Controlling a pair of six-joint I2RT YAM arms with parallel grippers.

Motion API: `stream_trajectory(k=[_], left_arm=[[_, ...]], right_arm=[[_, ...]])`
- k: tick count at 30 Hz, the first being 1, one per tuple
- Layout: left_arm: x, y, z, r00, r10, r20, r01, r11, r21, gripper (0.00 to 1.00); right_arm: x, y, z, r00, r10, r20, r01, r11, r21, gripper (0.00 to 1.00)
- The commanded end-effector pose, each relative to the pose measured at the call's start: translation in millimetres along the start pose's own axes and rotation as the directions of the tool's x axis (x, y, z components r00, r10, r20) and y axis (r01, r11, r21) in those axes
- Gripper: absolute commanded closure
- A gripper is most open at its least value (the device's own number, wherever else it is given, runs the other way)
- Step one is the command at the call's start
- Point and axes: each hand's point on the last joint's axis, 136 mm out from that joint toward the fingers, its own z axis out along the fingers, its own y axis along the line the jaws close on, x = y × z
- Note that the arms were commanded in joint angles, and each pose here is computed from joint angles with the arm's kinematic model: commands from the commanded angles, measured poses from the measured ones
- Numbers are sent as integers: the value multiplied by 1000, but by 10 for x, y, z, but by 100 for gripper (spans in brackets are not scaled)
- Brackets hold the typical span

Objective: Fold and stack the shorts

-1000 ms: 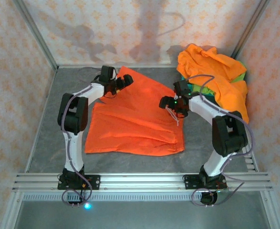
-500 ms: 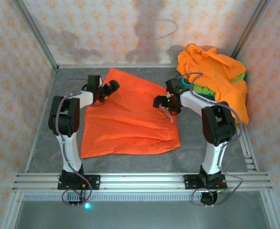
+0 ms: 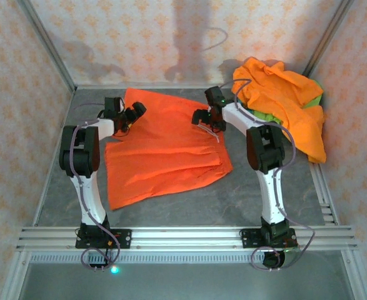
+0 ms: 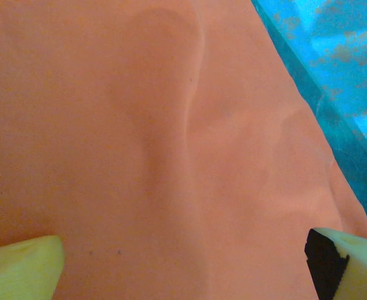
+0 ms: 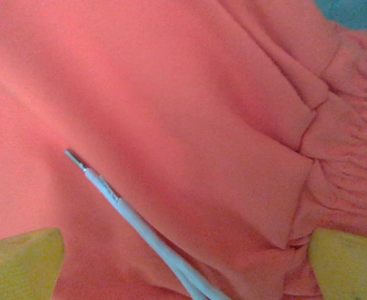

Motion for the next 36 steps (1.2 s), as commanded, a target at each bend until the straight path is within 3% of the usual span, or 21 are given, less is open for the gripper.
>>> stream_trajectory(k=[1,6,10,15,19,24,29,33,36], left_arm=[[-143,-112,-20,1000,15,20,-15,1000,9,0],[-374,-535,-611,990,80,115,-85,996,40,0],[-305,-605,-1275,982,97,164,-95,995,-19,0],[216,-234,-1909,995,19,97,-2,984,-176,1],[767,238,-2291,996,-58,62,75,941,-330,6],[1374,757,-2715,991,-93,93,128,849,-512,8],[1926,1095,-2871,988,-155,26,138,777,-614,12],[2180,1315,-3026,985,-175,-3,127,723,-679,18],[2303,1410,-3094,981,-193,-17,128,714,-689,24]], right_arm=[[-57,-226,68,996,87,-14,-86,993,85,0],[-236,-90,-136,992,114,49,-115,993,30,0],[-376,70,-548,983,120,138,-113,992,-53,0],[-413,214,-1157,962,122,245,-89,986,-145,0],[-287,181,-1497,944,129,302,-76,980,-181,0],[-9,6,-1626,937,137,322,-81,980,-180,0],[267,-170,-1643,945,134,299,-87,982,-165,0],[427,-319,-1672,946,143,290,-101,983,-156,0],[504,-439,-1701,942,154,297,-116,983,-141,0]])
